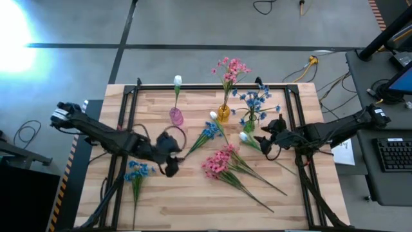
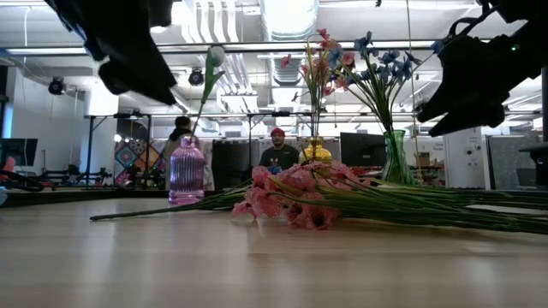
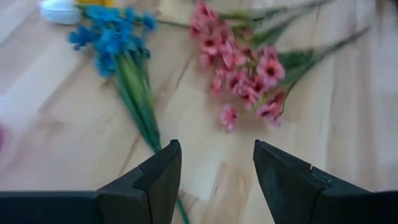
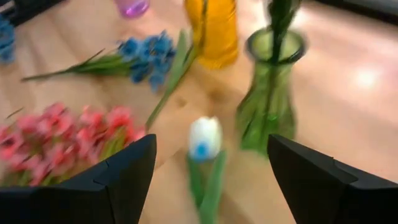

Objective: Sort flowers into vase by color
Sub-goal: Put the bottom white tulip into the violet vase

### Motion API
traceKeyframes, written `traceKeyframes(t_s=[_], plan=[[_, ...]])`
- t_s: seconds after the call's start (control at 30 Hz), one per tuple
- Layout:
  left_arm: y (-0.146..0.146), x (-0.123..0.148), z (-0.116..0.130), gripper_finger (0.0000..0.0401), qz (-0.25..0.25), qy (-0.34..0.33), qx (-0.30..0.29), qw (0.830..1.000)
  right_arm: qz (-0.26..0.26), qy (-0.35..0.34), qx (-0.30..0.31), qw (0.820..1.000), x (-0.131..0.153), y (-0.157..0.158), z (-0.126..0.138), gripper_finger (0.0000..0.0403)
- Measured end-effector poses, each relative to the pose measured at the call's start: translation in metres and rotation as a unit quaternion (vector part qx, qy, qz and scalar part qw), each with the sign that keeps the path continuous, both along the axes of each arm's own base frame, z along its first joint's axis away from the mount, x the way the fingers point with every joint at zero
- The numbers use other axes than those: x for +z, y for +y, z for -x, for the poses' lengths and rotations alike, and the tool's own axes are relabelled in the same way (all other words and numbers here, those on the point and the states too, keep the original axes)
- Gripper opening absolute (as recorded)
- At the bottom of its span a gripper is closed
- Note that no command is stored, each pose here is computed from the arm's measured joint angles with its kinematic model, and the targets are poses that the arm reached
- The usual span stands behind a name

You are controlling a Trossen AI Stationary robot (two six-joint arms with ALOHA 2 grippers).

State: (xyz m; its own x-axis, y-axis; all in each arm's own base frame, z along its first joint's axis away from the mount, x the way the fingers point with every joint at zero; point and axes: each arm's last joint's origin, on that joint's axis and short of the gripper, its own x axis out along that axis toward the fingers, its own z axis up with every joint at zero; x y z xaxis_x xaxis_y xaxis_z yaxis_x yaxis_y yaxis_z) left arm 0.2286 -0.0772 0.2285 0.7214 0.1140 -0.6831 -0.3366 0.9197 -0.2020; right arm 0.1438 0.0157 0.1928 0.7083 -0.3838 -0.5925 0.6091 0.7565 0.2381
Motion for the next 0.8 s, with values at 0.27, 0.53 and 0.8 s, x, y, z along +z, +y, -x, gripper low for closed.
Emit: traceKeyframes(t_s=[0.27,0.53,0.8], plan=[[-0.017,-0.031,-0.025,0.0187,-0.024,0.051,-0.016,0.998,-0.100,0.013,0.060,0.993,-0.003,0.006,0.000,0.0290],[-0.033,-0.025,-0.036,0.0187,-0.026,0.081,-0.021,0.996,-0.216,0.035,0.105,0.970,-0.006,0.015,-0.001,0.0285],[-0.037,-0.019,-0.044,0.0187,-0.025,0.099,-0.010,0.995,-0.206,0.117,0.118,0.964,-0.006,0.028,-0.012,0.0270]])
